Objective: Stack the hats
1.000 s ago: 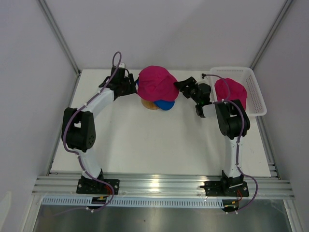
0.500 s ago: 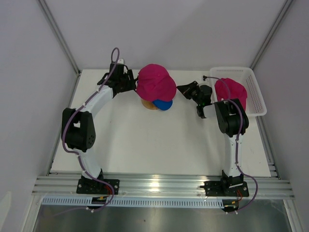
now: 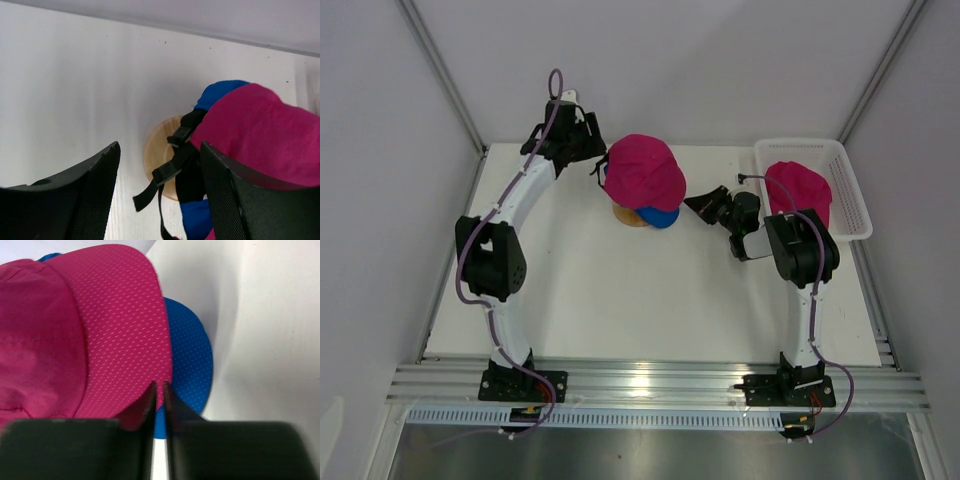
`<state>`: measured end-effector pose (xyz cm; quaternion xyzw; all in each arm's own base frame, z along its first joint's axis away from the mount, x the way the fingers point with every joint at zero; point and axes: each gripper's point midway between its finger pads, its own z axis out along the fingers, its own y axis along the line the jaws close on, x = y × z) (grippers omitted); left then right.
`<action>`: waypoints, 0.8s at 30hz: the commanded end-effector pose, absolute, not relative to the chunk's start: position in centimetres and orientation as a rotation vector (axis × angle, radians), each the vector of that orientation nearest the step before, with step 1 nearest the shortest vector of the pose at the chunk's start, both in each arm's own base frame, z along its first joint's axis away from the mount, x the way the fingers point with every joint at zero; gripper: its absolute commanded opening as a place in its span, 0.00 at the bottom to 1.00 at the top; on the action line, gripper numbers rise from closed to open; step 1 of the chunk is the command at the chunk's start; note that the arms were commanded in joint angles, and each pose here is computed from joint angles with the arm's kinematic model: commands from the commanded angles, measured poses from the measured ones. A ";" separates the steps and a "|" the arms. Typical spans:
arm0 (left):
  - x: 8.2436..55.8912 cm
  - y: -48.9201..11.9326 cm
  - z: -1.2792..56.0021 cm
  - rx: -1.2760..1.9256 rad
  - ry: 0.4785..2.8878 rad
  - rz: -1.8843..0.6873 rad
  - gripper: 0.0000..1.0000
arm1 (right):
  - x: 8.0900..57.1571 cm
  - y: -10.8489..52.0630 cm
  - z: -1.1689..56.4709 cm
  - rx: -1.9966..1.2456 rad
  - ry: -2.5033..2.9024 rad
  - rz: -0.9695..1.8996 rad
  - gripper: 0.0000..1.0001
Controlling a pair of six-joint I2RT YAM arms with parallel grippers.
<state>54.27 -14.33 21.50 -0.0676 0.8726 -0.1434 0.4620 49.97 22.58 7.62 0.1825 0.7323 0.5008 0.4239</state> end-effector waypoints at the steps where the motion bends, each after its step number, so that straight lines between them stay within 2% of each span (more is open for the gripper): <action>1: 55.3 -15.0 22.5 -0.118 2.150 -0.384 0.68 | 49.7 22.7 11.8 0.344 1.738 1.240 0.18; 2: 55.4 -15.0 22.3 -0.116 2.155 -0.386 0.68 | 49.8 22.5 12.4 0.338 1.729 1.223 0.25; 5: 55.2 -15.3 21.7 -0.099 2.165 -0.395 0.68 | 50.1 21.6 13.4 0.316 1.725 1.163 0.37; 12: 54.2 -14.7 19.5 -0.075 2.232 -0.344 0.65 | 52.9 19.6 15.3 0.280 1.728 1.039 0.52; 18: 52.8 -13.8 19.2 -0.084 2.230 -0.310 0.66 | 55.3 21.2 15.8 0.198 1.751 1.053 0.64; 22: 52.2 -13.7 19.7 -0.069 2.230 -0.305 0.66 | 56.0 22.5 15.2 0.171 1.751 1.078 0.78; 24: 51.9 -13.5 19.2 -0.067 2.242 -0.295 0.66 | 56.0 22.7 15.0 0.177 1.750 1.074 0.81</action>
